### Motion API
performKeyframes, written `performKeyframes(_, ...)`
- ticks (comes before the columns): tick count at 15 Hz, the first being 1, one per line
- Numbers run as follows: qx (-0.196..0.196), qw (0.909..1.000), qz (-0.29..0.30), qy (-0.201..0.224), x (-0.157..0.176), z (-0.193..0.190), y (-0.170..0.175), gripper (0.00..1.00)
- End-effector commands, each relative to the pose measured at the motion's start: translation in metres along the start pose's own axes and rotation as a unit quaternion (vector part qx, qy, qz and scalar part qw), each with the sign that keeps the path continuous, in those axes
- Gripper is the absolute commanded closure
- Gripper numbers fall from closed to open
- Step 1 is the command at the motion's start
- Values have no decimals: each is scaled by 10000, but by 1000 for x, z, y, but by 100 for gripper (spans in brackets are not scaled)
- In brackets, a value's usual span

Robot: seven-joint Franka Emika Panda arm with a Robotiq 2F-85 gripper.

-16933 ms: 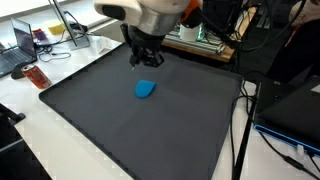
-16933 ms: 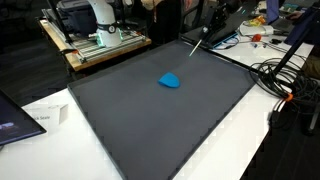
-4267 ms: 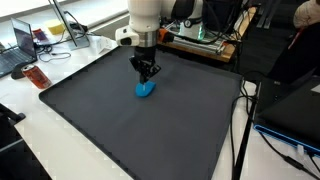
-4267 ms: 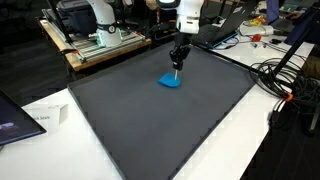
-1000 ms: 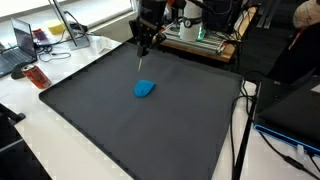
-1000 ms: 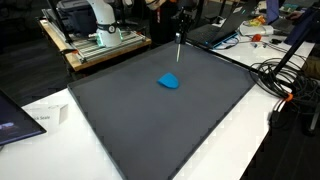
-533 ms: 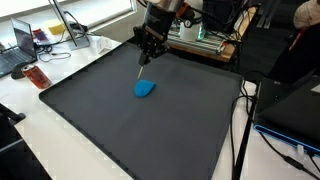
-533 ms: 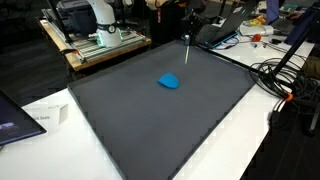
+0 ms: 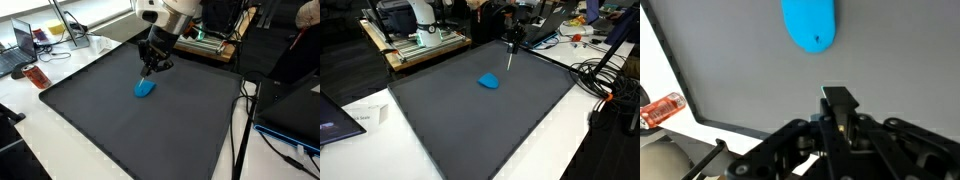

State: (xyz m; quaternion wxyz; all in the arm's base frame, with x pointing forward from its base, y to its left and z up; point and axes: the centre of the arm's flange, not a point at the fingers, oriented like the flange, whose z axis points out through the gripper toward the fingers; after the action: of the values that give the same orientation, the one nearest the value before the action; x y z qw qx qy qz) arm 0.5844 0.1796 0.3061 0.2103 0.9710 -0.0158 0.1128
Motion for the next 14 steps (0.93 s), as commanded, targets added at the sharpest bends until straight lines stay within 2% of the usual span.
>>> performKeyframes(1, 1, 10000, 4, 5, 1, 0, 0, 88)
performKeyframes(3, 2, 10000, 8, 10, 1, -1, 0, 88)
performKeyframes(4, 2, 10000, 8, 10, 1, -1, 0, 97)
performKeyframes(9, -663, 9975, -92, -228, 5, 7, -46, 97)
performKeyframes(14, -1390, 9897, -172, -285, 7, 9, -87, 97)
